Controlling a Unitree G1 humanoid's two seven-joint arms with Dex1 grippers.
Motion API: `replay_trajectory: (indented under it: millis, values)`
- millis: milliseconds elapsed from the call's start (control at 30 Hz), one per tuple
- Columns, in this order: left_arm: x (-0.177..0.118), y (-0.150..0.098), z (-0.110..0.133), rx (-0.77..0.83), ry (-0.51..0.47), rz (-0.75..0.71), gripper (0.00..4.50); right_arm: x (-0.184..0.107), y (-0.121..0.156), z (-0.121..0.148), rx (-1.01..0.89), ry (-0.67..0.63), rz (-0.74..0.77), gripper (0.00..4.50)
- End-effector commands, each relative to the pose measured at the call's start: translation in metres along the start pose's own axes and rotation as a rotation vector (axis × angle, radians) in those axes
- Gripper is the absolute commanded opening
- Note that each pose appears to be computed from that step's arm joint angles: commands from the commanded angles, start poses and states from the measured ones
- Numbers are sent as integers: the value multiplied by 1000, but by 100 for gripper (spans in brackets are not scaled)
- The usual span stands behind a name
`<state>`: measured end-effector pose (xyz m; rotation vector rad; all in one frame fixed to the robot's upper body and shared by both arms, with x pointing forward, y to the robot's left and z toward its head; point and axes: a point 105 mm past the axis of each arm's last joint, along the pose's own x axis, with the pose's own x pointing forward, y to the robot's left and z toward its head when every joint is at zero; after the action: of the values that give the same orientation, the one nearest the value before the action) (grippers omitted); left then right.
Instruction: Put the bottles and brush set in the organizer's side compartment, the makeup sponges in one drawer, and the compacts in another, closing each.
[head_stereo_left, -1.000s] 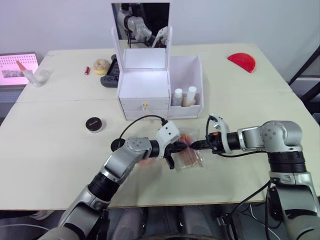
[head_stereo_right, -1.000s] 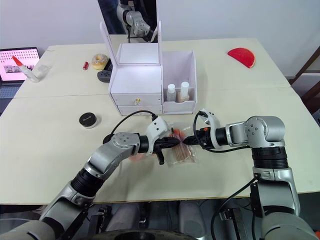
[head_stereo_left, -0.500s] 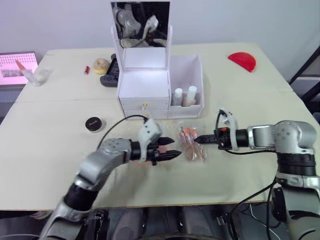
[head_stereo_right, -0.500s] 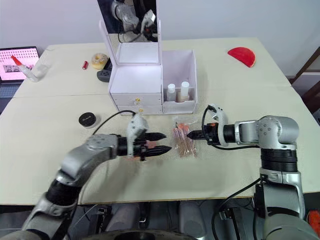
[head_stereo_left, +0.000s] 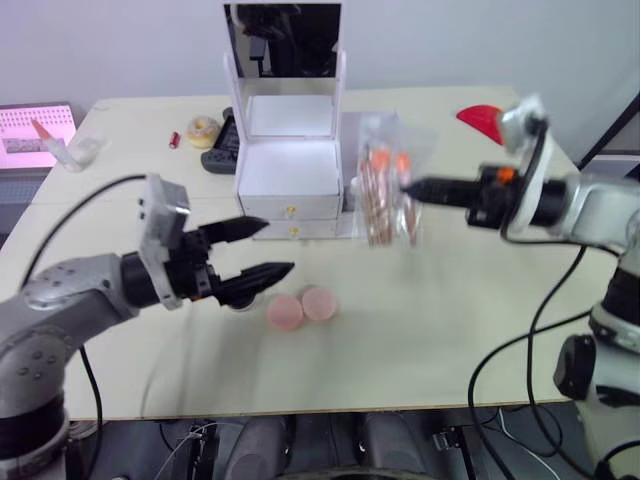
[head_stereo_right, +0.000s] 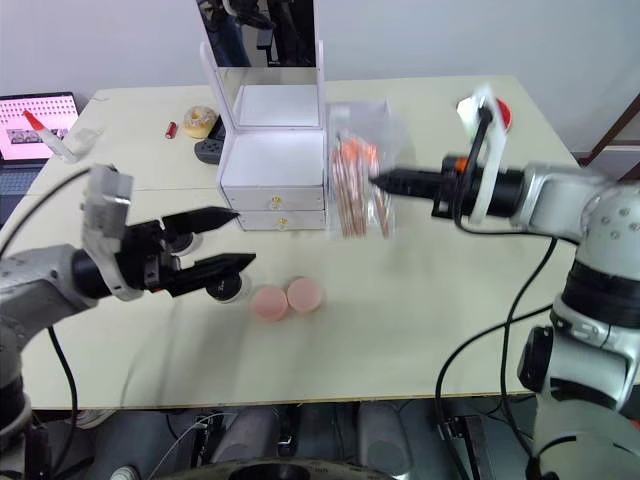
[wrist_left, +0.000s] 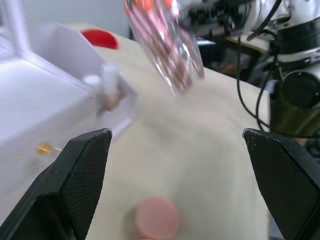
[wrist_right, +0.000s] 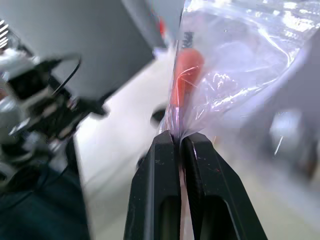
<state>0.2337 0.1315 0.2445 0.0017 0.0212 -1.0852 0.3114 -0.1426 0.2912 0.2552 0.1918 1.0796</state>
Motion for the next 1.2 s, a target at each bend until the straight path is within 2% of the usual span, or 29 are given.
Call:
replay_trajectory:
  millis: [33, 267, 467, 633, 900, 1067, 1200]
  values:
    - [-5, -1, 23, 63, -44, 35, 442, 12, -11, 30, -80, -105, -56, 0]
    - [-7, 5, 48, 68, -135, 83, 442, 36, -62, 41, -189, -160, -212, 0]
    - [-6, 5, 50, 57, -152, 104, 442, 49, -93, 43, -241, -182, -275, 0]
    - [-7, 6, 50, 53, -155, 115, 442, 62, -114, 30, -253, -138, -319, 0]
    - [-7, 7, 51, 51, -161, 125, 442, 77, -131, 2, -273, -36, -366, 0]
    - [-7, 8, 50, 49, -166, 129, 442, 79, -131, 3, -255, -48, -359, 0]
    - [-7, 9, 49, 42, -164, 130, 450, 77, -130, 14, -248, -88, -372, 155]
